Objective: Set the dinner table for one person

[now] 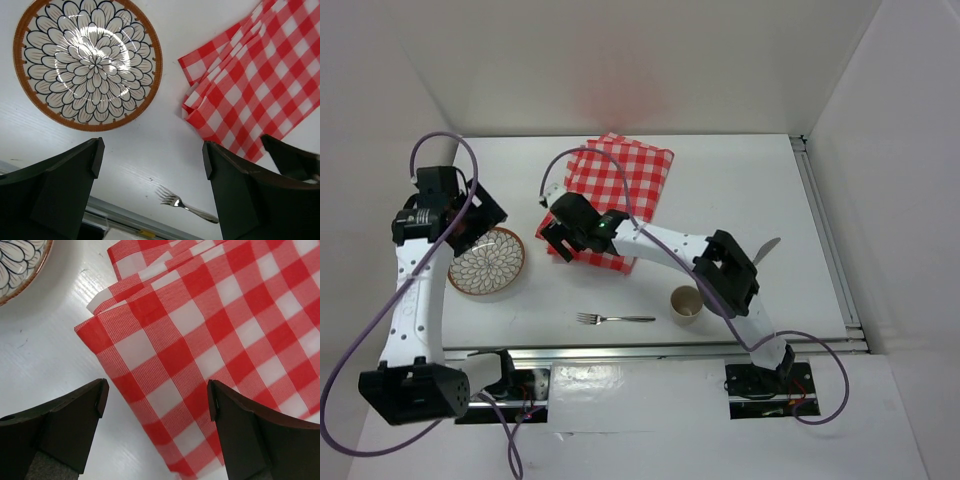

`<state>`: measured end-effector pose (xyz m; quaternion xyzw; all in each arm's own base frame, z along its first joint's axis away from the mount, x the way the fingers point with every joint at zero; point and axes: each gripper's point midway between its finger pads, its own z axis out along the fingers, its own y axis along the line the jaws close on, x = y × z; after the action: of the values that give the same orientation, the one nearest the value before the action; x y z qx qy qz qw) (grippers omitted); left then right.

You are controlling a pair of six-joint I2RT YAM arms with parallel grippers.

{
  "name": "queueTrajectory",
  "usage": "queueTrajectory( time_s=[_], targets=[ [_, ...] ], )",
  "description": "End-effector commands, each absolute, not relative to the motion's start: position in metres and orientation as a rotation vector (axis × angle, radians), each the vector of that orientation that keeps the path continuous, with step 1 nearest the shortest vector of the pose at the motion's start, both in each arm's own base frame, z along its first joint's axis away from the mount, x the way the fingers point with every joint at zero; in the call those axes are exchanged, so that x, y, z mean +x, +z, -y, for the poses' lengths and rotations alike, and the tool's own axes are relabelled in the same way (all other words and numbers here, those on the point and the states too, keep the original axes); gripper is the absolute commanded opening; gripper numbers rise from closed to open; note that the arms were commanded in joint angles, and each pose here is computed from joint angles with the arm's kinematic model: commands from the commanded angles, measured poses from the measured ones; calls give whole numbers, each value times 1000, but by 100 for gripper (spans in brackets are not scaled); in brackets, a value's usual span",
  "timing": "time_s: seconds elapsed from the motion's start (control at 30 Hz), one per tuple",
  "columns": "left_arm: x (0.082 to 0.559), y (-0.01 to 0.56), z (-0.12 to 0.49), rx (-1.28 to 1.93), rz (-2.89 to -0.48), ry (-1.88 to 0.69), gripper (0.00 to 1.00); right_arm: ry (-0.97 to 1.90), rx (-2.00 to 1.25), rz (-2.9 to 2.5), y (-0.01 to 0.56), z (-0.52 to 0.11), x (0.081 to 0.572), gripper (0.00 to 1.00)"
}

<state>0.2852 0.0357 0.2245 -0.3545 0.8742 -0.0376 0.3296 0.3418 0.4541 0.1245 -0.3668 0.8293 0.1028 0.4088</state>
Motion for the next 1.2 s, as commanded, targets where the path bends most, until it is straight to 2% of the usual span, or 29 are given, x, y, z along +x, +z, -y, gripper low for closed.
queueTrajectory(
  time_s=[0.0, 0.1, 0.27, 0.4, 0.53, 0.57, 0.63, 0.7, 0.77, 0.8, 0.93, 1.13, 1.17],
  targets=[
    [275, 236, -31, -990, -2217, -150, 100, 303, -997, -1965, 135, -489, 349, 93],
    [272, 236, -30, -1004, -2207, -157, 100, 326, -1025, -1941, 127, -504, 353, 93],
    [269, 237, -35, -1020, -2194, -130, 100, 397, -1116, -1912, 114, -527, 334, 93],
    [269, 238, -33, -1023, -2186, -153, 100, 344, -1136, -1930, 95, -528, 333, 93],
    [271, 239, -31, -1012, -2173, -170, 100, 252, -1089, -1939, 78, -524, 347, 84],
    [270, 236, -31, -1027, -2176, -173, 100, 203, -1049, -1932, 80, -521, 356, 79],
    [270, 236, -31, -1027, -2176, -173, 100, 164, -1031, -1916, 77, -520, 363, 76],
    [272, 238, -31, -1024, -2168, -175, 100, 140, -1021, -1904, 79, -518, 367, 63],
    [272, 238, -31, -1024, -2168, -175, 100, 156, -1001, -1884, 86, -521, 368, 47],
    [272, 238, -31, -1024, -2168, -175, 100, 164, -993, -1875, 88, -521, 368, 31],
    [277, 235, -28, -1011, -2164, -204, 100, 191, -915, -1854, 122, -517, 369, 0],
    [295, 225, -18, -960, -2198, -284, 96, 283, -721, -1893, 179, -472, 398, 0],
    [297, 222, -15, -957, -2217, -306, 94, 322, -660, -1873, 210, -459, 402, 0]
  ],
)
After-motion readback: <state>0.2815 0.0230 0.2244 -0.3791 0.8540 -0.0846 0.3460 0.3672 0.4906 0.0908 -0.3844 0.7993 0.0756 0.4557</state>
